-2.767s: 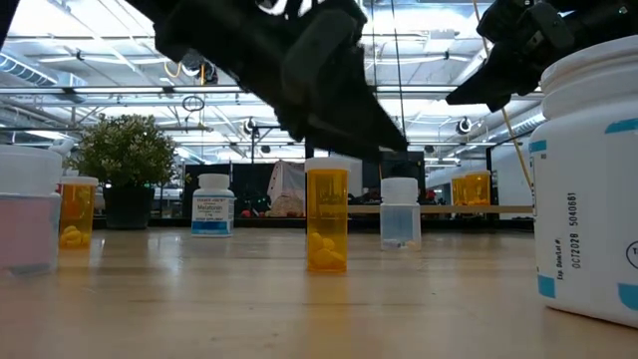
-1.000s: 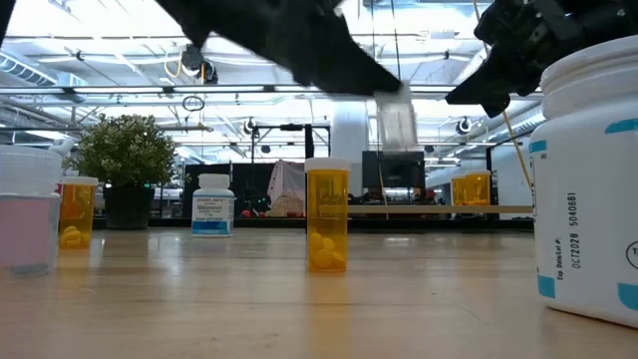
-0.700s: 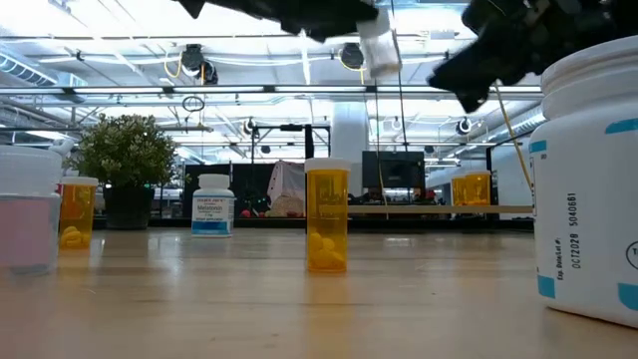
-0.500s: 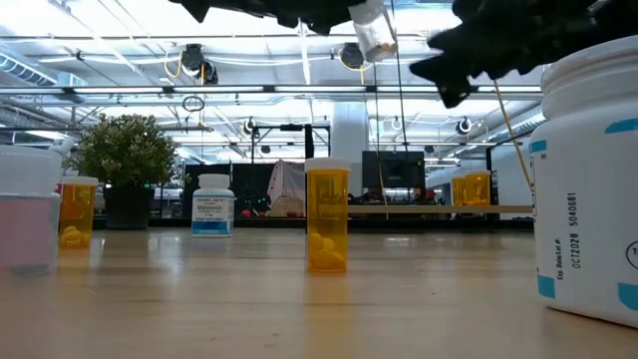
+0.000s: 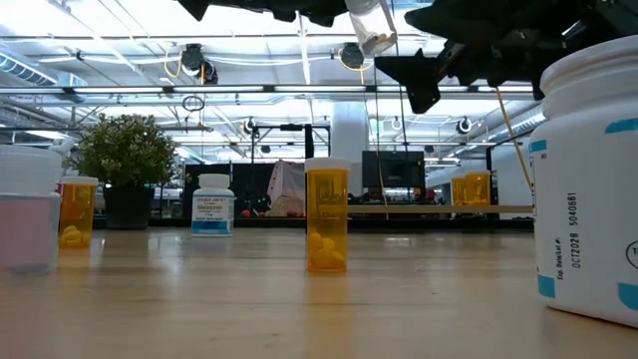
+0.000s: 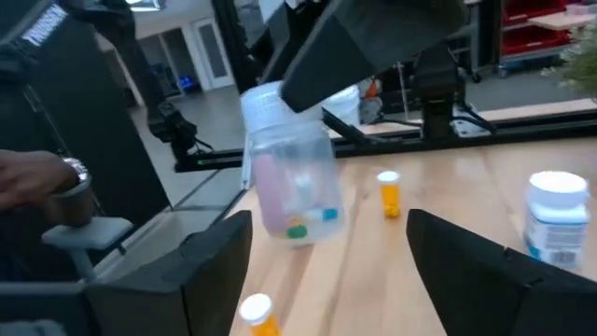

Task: Pick and place medicine bottles onto shelf by color
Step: Put the right transparent pill bottle on the shelf

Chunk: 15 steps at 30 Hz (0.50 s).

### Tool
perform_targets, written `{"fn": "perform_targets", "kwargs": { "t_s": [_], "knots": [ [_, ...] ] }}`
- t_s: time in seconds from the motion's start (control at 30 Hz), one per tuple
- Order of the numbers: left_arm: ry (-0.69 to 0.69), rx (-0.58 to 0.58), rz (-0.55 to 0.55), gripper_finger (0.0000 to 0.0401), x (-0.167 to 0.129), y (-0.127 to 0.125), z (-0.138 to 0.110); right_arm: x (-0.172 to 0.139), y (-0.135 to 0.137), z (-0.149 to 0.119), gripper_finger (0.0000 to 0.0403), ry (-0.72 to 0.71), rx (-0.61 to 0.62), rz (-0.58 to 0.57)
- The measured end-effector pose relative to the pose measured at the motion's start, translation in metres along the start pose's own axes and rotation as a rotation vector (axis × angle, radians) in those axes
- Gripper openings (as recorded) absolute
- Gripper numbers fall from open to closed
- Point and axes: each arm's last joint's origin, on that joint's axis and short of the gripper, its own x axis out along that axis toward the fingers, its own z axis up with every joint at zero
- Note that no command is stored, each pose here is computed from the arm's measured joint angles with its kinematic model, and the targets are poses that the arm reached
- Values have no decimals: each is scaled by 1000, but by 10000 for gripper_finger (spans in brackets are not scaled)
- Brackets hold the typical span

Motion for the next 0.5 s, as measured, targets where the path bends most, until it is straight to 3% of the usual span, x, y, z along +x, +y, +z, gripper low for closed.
{"fn": "perform_targets", "kwargs": {
  "t_s": [0.5],
  "knots": [
    [-29,51,-6,154,3,-5,5,34,-5,8,257,36,36,136]
  ]
}}
